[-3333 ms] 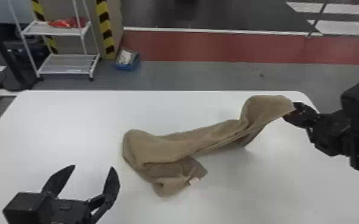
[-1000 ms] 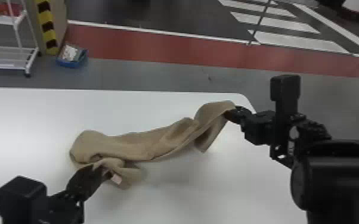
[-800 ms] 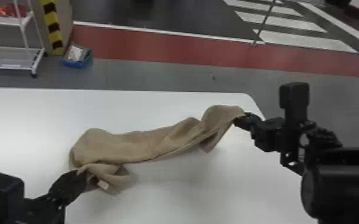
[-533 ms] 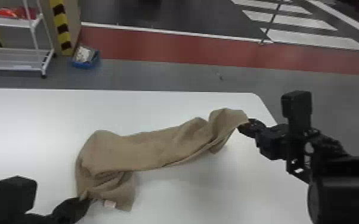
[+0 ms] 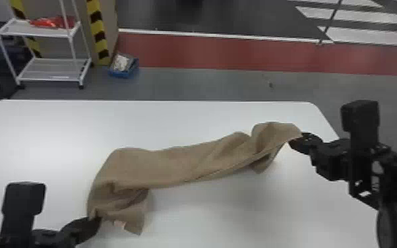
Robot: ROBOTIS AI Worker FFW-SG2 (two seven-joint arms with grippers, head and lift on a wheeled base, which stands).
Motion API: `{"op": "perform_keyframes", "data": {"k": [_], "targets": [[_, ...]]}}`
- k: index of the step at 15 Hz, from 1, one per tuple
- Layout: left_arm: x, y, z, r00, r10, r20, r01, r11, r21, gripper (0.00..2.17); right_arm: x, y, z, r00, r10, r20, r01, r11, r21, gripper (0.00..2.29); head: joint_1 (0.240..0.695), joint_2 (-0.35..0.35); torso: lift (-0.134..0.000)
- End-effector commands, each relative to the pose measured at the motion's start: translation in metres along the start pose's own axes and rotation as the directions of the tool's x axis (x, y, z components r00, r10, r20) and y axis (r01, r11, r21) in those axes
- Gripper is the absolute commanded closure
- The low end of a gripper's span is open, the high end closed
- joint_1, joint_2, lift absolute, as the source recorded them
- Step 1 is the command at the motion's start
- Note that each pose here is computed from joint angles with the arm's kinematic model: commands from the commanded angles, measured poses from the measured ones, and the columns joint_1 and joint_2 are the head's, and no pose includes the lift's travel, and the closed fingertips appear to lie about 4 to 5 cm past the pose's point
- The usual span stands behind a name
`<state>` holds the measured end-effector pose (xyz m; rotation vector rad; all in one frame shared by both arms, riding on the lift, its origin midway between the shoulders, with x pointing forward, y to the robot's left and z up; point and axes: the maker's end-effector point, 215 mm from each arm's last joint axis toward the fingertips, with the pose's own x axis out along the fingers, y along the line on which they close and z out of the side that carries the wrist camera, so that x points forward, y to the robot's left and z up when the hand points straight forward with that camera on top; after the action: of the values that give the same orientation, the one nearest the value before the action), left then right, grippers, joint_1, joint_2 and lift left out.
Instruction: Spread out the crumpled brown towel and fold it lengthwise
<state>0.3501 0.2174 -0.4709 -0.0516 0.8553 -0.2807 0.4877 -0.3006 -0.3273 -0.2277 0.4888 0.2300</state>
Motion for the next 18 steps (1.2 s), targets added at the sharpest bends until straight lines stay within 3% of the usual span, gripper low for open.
{"op": "perform_keyframes", "data": {"k": [1, 7, 9, 12, 15, 18], "targets": [[-0.006, -0.006, 0.017, 0.999, -0.003, 0.048, 0.003, 1.0, -0.008, 1.93, 0.0, 0.001, -0.001, 1.0, 0.002, -0.001, -0.002, 1.0, 0.0, 1.47, 0.695, -0.112, -0.124], [-0.021, 0.021, 0.05, 0.992, 0.049, 0.118, -0.047, 0.999, -0.019, 1.93, 0.003, -0.01, -0.019, 1.0, -0.017, -0.022, 0.017, 1.0, -0.005, 1.47, 0.695, -0.098, -0.124], [-0.028, 0.032, 0.062, 0.988, 0.062, 0.14, -0.059, 0.998, -0.026, 1.93, 0.0, -0.017, -0.024, 1.0, -0.023, 0.019, 0.025, 0.995, -0.101, 1.47, 0.695, -0.098, -0.124], [-0.034, 0.048, 0.087, 0.982, 0.076, 0.173, -0.07, 0.997, -0.042, 1.93, -0.013, -0.009, -0.035, 0.999, 0.011, 0.049, 0.002, 0.966, -0.258, 1.47, 0.695, -0.093, -0.124], [-0.035, 0.072, 0.103, 0.978, 0.112, 0.176, -0.102, 0.992, -0.068, 1.93, -0.033, -0.004, -0.046, 0.996, 0.063, 0.06, -0.038, 0.933, -0.358, 1.47, 0.695, -0.071, -0.124], [-0.026, 0.1, 0.113, 0.976, 0.137, 0.169, -0.121, 0.988, -0.101, 1.93, -0.037, -0.003, -0.068, 0.996, 0.084, -0.005, -0.079, 0.915, -0.395, 1.47, 0.695, -0.034, -0.124]]}}
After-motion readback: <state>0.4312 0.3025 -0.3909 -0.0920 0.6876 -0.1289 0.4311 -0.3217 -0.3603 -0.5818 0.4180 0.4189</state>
